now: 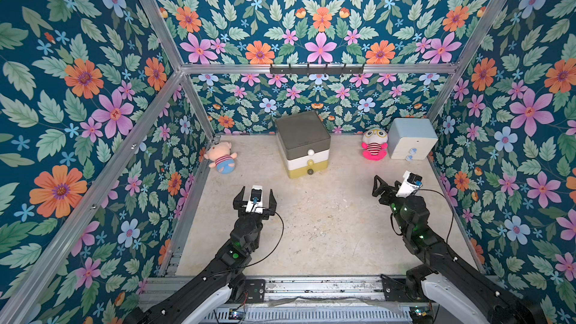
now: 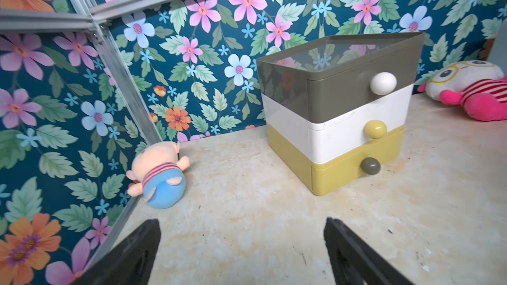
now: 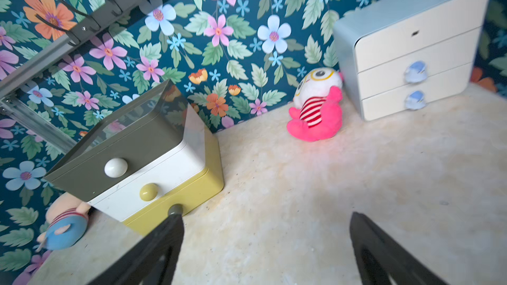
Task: Place the wired earphones into the drawer by color
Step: Reset both arms
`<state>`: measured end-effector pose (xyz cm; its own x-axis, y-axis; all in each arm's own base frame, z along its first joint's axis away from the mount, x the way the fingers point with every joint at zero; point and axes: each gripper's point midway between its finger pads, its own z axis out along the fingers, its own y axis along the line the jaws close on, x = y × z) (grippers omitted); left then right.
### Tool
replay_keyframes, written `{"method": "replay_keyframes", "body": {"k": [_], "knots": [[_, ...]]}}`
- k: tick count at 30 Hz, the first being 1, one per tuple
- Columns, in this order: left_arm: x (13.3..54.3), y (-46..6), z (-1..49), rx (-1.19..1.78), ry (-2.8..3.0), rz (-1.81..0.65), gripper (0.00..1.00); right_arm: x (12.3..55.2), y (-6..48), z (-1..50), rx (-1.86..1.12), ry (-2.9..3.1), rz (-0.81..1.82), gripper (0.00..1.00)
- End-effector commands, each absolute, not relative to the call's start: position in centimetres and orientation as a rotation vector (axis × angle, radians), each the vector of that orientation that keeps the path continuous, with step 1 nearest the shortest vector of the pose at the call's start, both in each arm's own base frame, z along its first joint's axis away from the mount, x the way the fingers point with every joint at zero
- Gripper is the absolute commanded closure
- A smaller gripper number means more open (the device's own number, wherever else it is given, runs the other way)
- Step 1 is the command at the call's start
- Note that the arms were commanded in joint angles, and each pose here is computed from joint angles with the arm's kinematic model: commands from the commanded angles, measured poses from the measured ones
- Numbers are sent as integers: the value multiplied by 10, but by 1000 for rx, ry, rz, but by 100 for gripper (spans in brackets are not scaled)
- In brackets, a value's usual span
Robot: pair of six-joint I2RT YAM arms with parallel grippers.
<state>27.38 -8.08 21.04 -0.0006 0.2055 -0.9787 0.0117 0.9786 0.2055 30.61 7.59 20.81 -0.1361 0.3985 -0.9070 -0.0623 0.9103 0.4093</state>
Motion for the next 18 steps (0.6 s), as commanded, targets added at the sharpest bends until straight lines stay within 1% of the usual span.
{"method": "replay_keyframes", "body": {"k": [1,6,10,14,18], "knots": [[273,-67,222,139,1519,239,1,295,51,217,286,1585,273,1],[278,-55,228,106,1517,284,1,286,43,221,276,1557,232,1],[287,-41,230,73,1520,303,1,285,40,213,270,1562,200,1],[301,-26,223,41,1553,333,1,285,38,206,260,1572,174,1],[319,-21,211,37,1597,288,1,286,39,201,248,1582,160,1]]}}
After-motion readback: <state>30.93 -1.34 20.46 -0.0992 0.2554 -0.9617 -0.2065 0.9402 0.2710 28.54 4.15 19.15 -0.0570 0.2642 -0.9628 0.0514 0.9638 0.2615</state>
